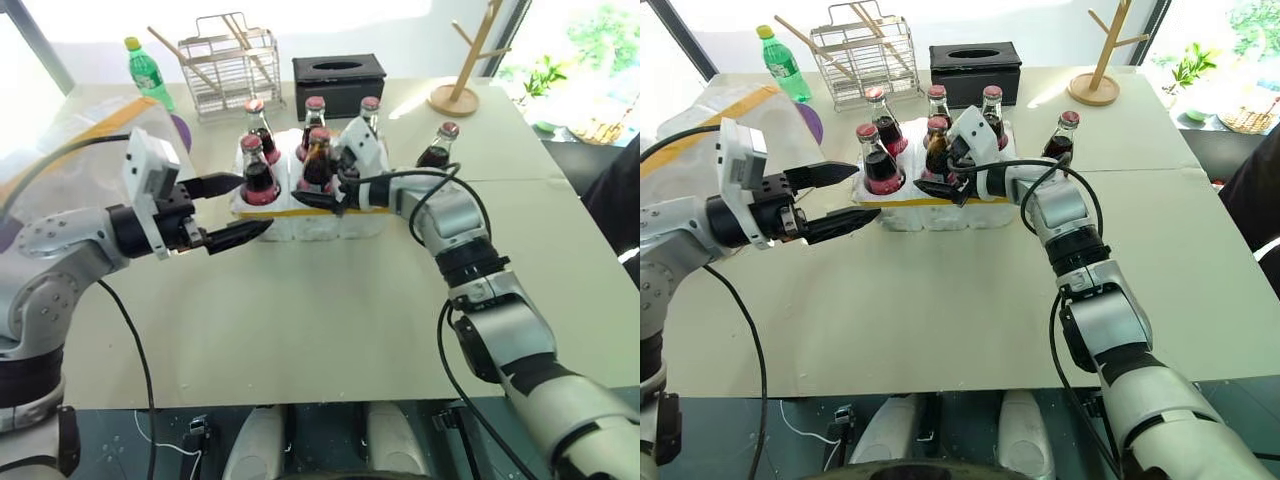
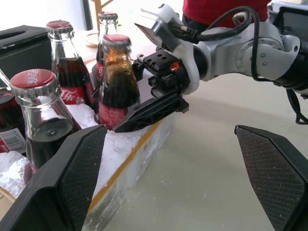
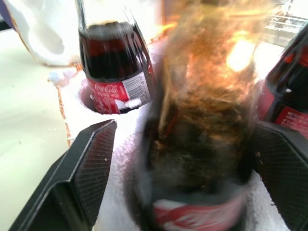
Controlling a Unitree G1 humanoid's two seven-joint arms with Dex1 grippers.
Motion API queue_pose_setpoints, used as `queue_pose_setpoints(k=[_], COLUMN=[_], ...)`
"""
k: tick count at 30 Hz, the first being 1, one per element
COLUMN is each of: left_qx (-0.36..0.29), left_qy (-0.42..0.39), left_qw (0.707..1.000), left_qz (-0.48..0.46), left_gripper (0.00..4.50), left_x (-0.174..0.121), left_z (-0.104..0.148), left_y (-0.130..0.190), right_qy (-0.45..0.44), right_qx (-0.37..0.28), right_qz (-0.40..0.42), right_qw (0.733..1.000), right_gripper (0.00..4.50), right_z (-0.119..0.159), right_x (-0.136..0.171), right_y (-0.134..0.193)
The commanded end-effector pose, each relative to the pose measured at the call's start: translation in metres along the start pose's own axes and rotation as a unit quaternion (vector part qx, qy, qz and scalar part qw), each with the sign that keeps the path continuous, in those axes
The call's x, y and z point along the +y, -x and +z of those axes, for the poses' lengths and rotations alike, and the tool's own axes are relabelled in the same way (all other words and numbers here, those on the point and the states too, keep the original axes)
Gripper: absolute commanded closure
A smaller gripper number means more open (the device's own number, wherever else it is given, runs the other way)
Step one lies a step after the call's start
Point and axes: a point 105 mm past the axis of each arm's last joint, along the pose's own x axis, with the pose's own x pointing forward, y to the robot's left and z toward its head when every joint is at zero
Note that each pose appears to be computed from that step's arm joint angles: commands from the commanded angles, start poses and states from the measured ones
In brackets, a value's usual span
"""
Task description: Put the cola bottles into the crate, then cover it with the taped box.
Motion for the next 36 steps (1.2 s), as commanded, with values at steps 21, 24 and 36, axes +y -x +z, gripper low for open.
queue_pose_setpoints(k=[21, 24, 36], left_qx=[-0.025, -0.025, -0.017], left_qy=[-0.016, -0.020, -0.028], left_qw=[0.996, 0.996, 0.996], left_qz=[-0.086, -0.087, -0.079], left_gripper=[0.00, 0.00, 0.00], left_x=[-0.018, -0.017, -0.017], left_z=[0.009, 0.010, 0.010], left_y=[-0.036, -0.037, -0.030], right_qy=[-0.058, -0.059, -0.085], right_qx=[-0.037, -0.035, -0.038], right_qz=[-0.335, -0.331, -0.316], right_qw=[0.940, 0.941, 0.944], right_gripper=[0.04, 0.04, 0.04], right_z=[-0.013, -0.017, -0.036], right_x=[-0.065, -0.068, -0.084], right_y=[0.177, 0.168, 0.137])
